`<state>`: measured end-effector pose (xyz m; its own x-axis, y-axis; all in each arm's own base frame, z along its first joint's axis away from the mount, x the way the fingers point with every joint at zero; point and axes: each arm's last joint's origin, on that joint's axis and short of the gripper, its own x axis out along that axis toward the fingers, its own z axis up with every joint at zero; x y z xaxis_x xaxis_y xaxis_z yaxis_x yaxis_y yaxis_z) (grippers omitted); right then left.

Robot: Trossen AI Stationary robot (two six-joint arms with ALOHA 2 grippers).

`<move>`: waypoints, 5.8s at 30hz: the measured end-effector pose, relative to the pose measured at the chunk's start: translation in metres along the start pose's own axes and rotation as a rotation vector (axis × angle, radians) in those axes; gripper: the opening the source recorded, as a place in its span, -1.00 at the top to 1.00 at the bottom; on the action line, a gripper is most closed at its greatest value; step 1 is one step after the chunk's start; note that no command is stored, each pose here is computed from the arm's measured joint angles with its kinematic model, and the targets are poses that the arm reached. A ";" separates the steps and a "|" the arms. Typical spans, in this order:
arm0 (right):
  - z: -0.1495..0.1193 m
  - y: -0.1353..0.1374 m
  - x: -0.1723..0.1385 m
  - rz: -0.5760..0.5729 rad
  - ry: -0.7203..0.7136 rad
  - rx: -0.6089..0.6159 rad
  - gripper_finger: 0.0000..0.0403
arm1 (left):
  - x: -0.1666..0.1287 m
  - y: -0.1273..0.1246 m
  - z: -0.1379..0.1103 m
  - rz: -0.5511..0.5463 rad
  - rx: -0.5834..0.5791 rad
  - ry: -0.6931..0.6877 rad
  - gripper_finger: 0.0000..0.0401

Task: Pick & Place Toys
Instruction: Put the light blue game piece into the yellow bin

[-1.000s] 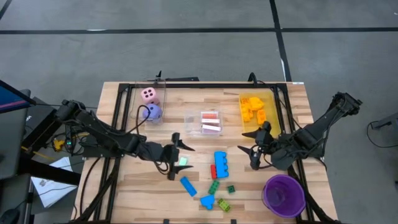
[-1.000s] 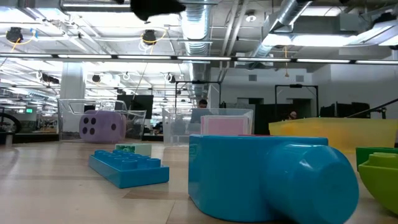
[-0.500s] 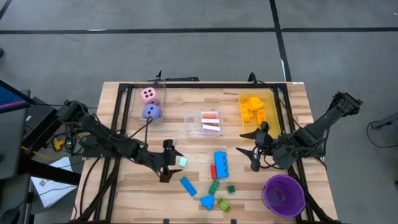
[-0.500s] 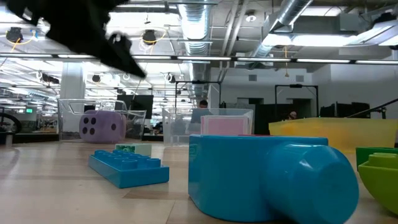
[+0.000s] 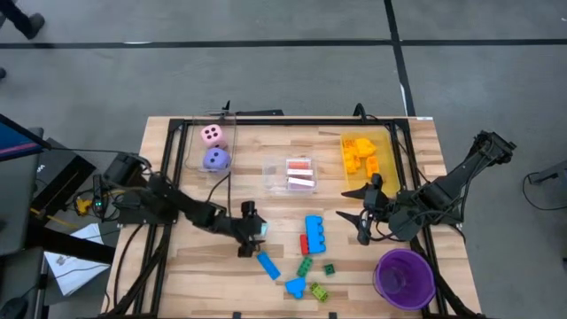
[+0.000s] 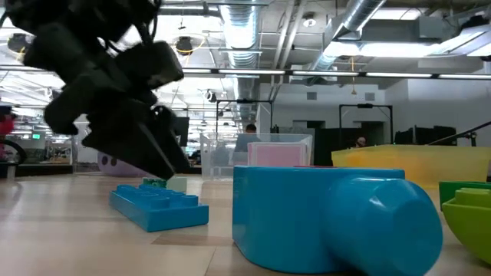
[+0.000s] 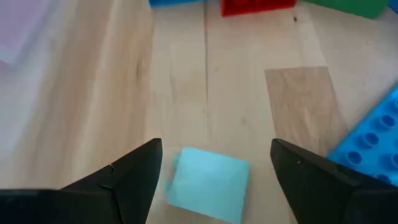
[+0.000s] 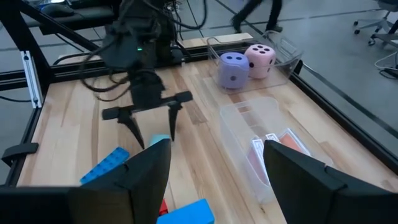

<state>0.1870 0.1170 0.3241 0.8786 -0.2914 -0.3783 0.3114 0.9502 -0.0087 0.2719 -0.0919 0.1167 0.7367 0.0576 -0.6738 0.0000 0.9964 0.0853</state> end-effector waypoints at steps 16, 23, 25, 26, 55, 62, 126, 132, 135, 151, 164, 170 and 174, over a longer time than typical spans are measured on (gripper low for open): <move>-0.001 0.001 0.000 0.037 0.021 -0.001 -0.24 | 0.006 0.010 -0.006 -0.115 -0.059 0.092 -0.48; -0.001 0.001 0.000 0.037 0.021 -0.001 -0.24 | 0.005 0.008 -0.006 -0.103 -0.052 0.094 -0.48; -0.001 0.001 0.000 0.037 0.021 -0.001 -0.24 | 0.005 0.009 -0.007 -0.086 -0.050 0.095 -0.45; -0.001 0.001 0.000 0.037 0.021 -0.001 -0.24 | 0.005 0.009 -0.007 -0.084 -0.048 0.095 -0.42; -0.007 0.043 0.033 0.137 -0.035 -0.382 -0.24 | 0.003 0.004 0.020 -0.165 -0.101 -0.171 0.03; -0.011 0.079 0.070 0.265 -0.133 -0.611 -0.24 | -0.004 -0.001 0.040 -0.334 -0.118 -0.361 -0.04; -0.015 0.115 0.152 0.272 0.269 -0.703 0.73 | -0.020 -0.001 0.063 -0.495 -0.093 -0.606 -0.17; -0.005 0.099 0.121 0.108 0.322 -0.646 0.73 | -0.032 0.009 0.066 -0.408 -0.043 -0.550 -0.19; 0.001 0.088 0.102 -0.004 0.327 -0.584 0.73 | -0.046 0.014 0.072 -0.323 -0.024 -0.576 -0.18; -0.041 -0.040 0.045 -0.431 0.220 -0.098 0.70 | -0.134 0.041 0.099 -0.070 0.023 -0.847 -0.12; -0.092 -0.121 0.064 -0.773 0.312 0.333 0.69 | -0.131 0.041 0.097 -0.067 0.023 -0.823 -0.09; -0.098 -0.130 0.061 -0.779 0.442 0.392 0.69 | -0.129 0.041 0.095 -0.067 0.032 -0.790 -0.09; -0.105 -0.132 0.053 -0.767 0.598 0.422 0.68 | -0.128 0.041 0.095 -0.068 0.033 -0.781 -0.09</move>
<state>0.1547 -0.0120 0.2074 0.1082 -0.5859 -0.8032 0.9085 0.3863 -0.1594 0.2412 -0.0648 0.2761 0.9965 -0.0768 0.0323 0.0735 0.9930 0.0927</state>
